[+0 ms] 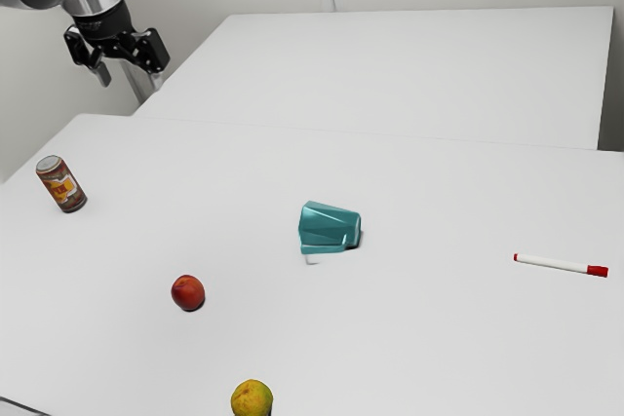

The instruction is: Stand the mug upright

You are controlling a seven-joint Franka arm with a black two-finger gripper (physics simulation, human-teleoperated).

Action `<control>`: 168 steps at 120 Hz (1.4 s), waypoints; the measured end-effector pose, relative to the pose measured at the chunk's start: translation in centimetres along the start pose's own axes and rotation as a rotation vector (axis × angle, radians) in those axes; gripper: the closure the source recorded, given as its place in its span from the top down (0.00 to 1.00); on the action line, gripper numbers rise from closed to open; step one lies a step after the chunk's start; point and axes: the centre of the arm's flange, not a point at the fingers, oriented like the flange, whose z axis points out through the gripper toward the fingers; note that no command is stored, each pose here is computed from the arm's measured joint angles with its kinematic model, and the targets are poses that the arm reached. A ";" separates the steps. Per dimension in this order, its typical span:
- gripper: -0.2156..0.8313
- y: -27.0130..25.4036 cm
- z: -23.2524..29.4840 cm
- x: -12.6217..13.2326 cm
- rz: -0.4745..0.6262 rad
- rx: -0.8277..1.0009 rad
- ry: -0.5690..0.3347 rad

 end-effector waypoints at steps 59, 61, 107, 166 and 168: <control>0.79 3.5 10.1 3.9 -0.044 -0.276 -0.143; 0.79 3.8 10.8 3.9 -0.051 -0.299 -0.155; 0.79 4.8 25.5 4.2 -0.306 -0.675 -0.415; 0.79 7.1 34.5 6.4 -0.493 -0.848 -0.463; 0.79 7.2 34.7 6.4 -0.498 -0.854 -0.464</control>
